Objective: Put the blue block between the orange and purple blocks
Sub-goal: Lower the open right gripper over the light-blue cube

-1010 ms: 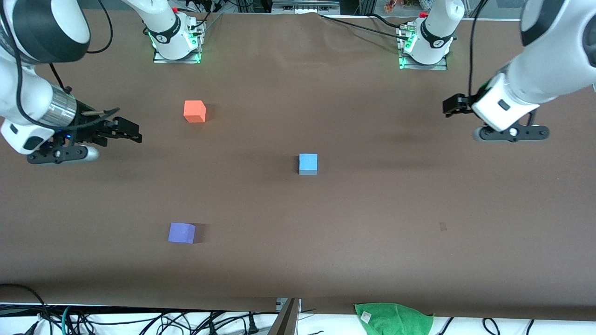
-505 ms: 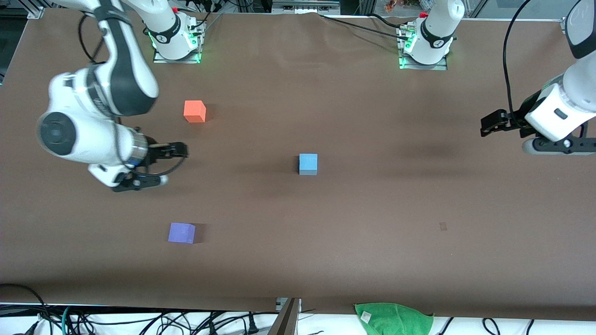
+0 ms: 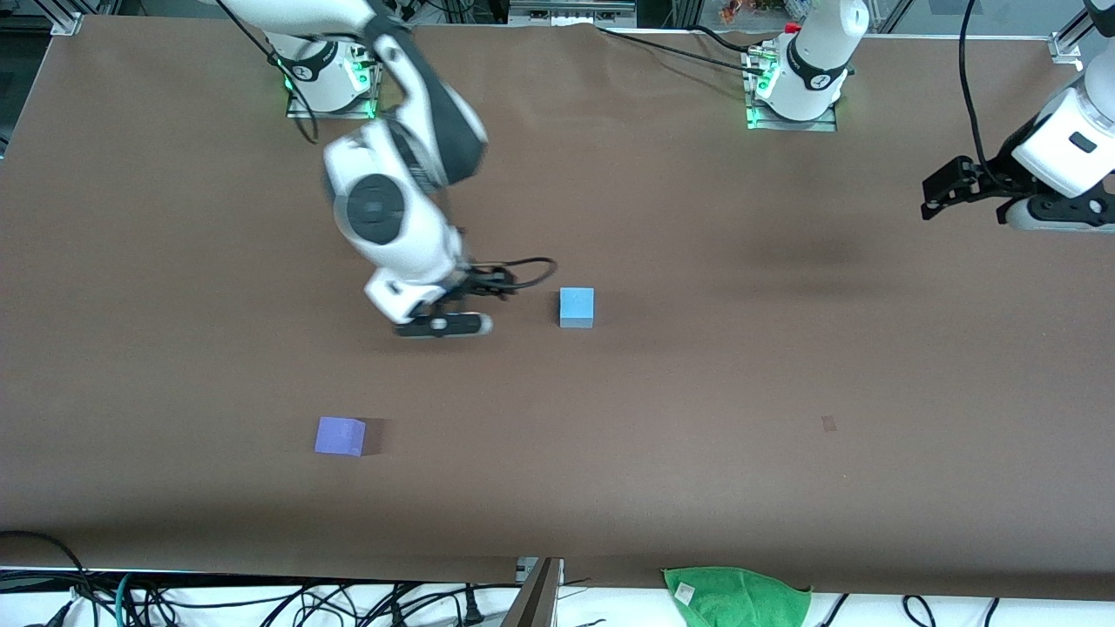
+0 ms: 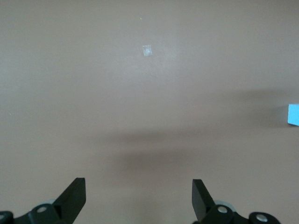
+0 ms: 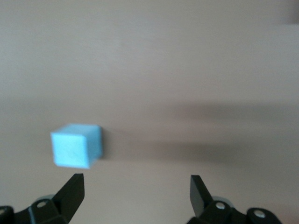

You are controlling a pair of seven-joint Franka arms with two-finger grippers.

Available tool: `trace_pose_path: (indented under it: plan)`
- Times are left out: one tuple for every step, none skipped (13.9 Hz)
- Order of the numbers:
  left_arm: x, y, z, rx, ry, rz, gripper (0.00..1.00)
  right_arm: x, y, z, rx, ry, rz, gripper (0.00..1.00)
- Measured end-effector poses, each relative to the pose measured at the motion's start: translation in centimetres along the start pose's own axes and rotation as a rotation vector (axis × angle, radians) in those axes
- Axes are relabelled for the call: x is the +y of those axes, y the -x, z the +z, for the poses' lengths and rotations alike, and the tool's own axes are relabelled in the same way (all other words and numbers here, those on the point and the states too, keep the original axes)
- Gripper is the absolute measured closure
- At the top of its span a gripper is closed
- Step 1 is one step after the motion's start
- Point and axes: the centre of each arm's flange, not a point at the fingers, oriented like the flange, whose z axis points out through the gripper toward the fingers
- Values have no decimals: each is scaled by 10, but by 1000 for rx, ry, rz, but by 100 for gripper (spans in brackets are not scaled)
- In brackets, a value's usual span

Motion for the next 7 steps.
trace_pose_path:
  plan:
    - [2,-1,-4,-8,0,4,0,-22,3,28,20,-6,31,0]
    - [3,-2,-7,-12,1,5,0,-40,7,56,35,-10,59,0]
    - [2,-3,-7,-13,1,5,0,-55,12,81,46,-11,76,0]
    - [2,-5,-7,-15,2,5,0,-65,18,99,50,-5,84,0]
    - [2,-6,-6,-19,2,5,0,-72,23,110,52,6,94,0]
    - [1,-6,-4,-22,3,4,0,-78,28,117,63,14,105,0]
    - [1,-7,-4,-24,3,3,0,-84,33,122,82,18,113,0]
